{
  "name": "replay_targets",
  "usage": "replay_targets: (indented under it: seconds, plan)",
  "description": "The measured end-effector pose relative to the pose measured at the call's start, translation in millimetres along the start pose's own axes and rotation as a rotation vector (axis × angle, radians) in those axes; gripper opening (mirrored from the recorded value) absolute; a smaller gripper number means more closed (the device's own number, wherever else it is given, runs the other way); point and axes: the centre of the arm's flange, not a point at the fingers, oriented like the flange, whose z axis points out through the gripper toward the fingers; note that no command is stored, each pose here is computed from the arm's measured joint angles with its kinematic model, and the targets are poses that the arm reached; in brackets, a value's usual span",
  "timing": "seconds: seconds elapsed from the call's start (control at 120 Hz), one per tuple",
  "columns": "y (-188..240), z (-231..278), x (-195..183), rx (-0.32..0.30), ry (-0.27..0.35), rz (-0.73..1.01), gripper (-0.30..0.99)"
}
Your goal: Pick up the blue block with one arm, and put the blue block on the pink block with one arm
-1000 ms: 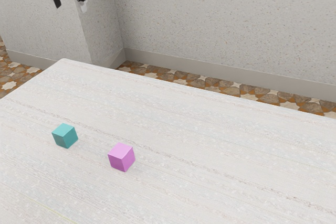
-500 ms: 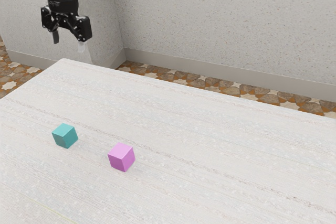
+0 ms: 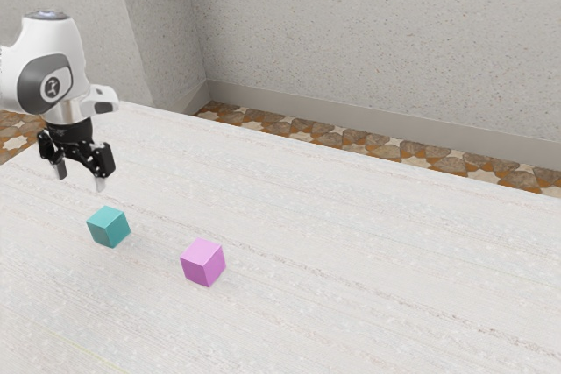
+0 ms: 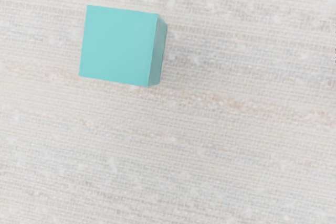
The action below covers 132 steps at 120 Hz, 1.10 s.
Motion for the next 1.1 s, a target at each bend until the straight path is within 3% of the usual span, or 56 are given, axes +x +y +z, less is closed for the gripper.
replay_targets:
  seconds: [0.1,0.217,0.417,0.608,0.75,1.1]
  plan:
    - [-0.6,10.7,0.0,0.005,0.023,0.038,0.69]
    - [-15.5,37.7,-4.8,0.012,-0.004,0.058,0.69]
    - [-71.2,59.8,-17.8,0.035,-0.028,0.026,0.69]
    - [-89.8,103.8,13.5,0.059,-0.048,0.074,0.69]
    - [-71.3,107.2,39.4,0.068,-0.021,0.138,0.69]
    - [-65.4,148.3,49.6,-0.021,-0.03,0.061,0.69]
